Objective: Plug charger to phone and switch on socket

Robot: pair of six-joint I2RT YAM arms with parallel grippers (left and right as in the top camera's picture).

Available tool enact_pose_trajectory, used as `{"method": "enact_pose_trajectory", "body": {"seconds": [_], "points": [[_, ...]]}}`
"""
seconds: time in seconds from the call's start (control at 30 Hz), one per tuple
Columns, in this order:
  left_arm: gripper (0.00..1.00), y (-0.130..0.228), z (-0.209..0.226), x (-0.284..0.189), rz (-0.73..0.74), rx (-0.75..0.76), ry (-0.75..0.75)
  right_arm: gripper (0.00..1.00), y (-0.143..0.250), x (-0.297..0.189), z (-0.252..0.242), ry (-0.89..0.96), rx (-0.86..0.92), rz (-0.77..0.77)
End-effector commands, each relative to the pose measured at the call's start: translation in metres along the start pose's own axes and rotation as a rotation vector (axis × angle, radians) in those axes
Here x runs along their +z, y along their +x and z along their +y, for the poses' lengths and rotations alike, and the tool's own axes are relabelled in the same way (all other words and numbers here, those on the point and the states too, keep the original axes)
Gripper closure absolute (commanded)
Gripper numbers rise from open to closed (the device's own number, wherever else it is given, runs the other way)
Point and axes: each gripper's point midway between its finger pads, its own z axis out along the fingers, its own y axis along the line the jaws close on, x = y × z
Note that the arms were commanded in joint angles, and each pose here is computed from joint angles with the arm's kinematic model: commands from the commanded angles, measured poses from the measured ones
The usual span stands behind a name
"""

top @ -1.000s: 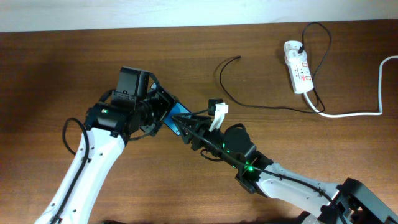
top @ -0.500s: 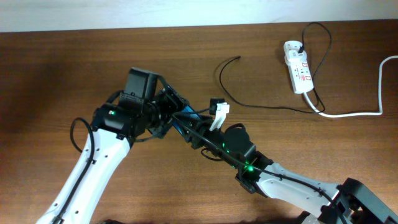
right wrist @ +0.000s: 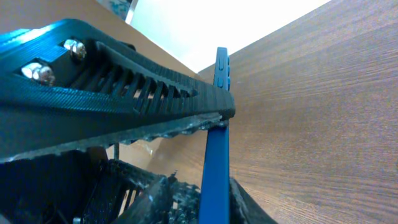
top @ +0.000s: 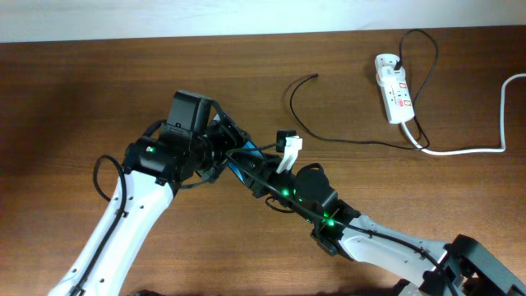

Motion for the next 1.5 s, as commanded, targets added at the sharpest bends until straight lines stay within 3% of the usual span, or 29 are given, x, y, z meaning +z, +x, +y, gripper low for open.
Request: {"method": "enact_pose_trajectory", "body": {"seconds": [0.0,0.2,0.37,0.53,0.87,0.93,0.97,1.23,1.47], "points": [[0.58,-0.003,-0.002,-0.002,-0.019,0.023,0.004,0.74,0.006,0.001,0.007,-0.032,-0.01,0.03],[0.58,-0.003,-0.002,-0.002,-0.019,0.023,0.003,0.87,0.006,0.001,0.008,-0.035,-0.01,0.033],[0.5,-0.003,-0.001,-0.002,-0.018,0.022,0.0,0.95,0.008,0.001,0.009,-0.042,-0.01,0.042],[0.35,-0.002,0.001,-0.002,-0.014,0.021,-0.006,0.96,0.007,0.001,0.012,-0.056,0.021,0.04],[0.18,-0.002,0.001,-0.002,-0.014,0.033,-0.005,0.96,0.008,0.0,0.017,-0.077,0.127,0.055],[0.02,-0.002,0.001,-0.002,-0.014,0.072,-0.006,0.96,0.008,0.0,0.017,-0.077,0.174,0.058],[0.0,-0.002,0.001,-0.002,-0.014,0.077,-0.006,0.96,0.008,0.0,0.017,-0.077,0.178,0.058],[0.01,-0.002,0.0,-0.004,-0.017,0.169,-0.001,0.96,0.004,-0.001,0.011,-0.071,0.264,0.074],[0.01,-0.007,-0.006,-0.031,-0.091,0.307,0.037,0.96,0.005,-0.006,-0.012,-0.024,0.443,0.163]]}}
